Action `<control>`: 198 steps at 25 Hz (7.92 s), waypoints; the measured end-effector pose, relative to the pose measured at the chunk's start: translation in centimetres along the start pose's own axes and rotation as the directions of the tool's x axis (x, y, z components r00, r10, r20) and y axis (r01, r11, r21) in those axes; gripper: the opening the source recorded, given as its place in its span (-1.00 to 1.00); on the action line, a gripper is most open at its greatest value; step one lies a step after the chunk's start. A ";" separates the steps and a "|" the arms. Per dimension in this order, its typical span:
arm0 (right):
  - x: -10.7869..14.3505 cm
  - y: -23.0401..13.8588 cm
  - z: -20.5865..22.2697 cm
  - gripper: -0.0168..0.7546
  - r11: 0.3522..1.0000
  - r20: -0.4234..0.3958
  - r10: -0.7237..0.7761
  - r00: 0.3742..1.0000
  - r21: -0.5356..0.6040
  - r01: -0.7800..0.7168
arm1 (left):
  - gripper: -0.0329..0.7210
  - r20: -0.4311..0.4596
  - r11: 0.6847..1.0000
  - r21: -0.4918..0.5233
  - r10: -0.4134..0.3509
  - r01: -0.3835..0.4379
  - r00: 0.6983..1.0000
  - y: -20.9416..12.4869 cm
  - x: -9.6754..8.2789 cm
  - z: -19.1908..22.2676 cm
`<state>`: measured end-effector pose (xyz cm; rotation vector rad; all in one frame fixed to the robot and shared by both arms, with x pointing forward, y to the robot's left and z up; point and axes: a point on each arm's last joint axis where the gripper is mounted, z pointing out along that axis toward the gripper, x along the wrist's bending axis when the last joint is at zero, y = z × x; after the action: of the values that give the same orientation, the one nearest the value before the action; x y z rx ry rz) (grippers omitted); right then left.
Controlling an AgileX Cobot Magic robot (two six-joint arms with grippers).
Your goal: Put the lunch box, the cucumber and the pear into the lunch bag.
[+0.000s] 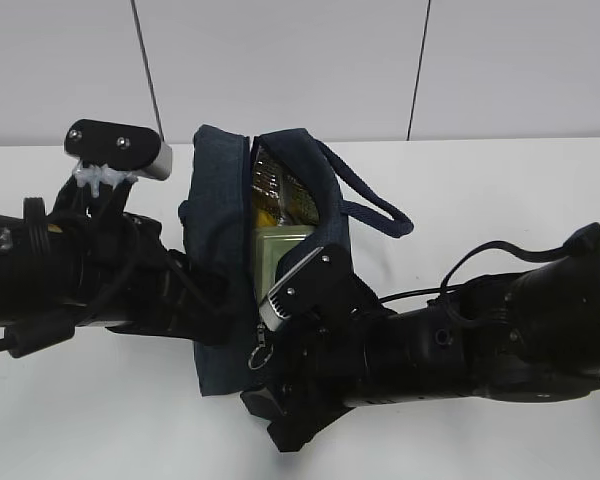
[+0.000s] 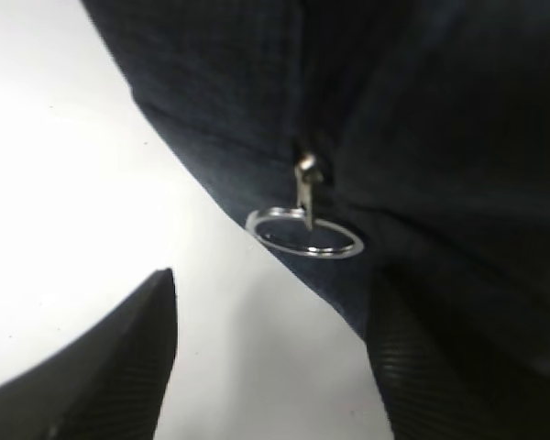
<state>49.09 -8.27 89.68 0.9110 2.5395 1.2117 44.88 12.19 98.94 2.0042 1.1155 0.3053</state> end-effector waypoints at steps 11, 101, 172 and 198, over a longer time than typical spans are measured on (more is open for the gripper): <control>-0.2 -0.5 0.0 0.36 0.985 0.005 -0.161 0.987 0.071 0.160 | -0.90 -0.002 1.000 -0.002 0.000 0.000 1.000 0.0 0.0 0.0; -0.4 0.6 0.6 -0.88 0.999 0.022 -0.038 0.999 -0.027 0.038 | -0.90 -0.017 1.000 -0.017 0.000 0.000 1.000 0.1 0.2 0.1; 0.7 9.0 -8.3 -0.96 0.950 0.123 -0.137 0.983 -0.264 0.165 | -0.51 -0.066 0.999 -0.046 0.000 -0.003 0.998 0.2 0.7 0.7; 0.9 10.2 -9.9 -0.96 0.934 0.151 -0.141 0.978 -0.308 0.182 | -0.28 -0.119 0.985 -0.170 -0.007 -0.013 0.993 1.7 1.0 -0.7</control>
<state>48.94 -9.19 103.90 0.6655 2.1825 1.4106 46.07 12.88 100.46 1.8558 1.1205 0.5118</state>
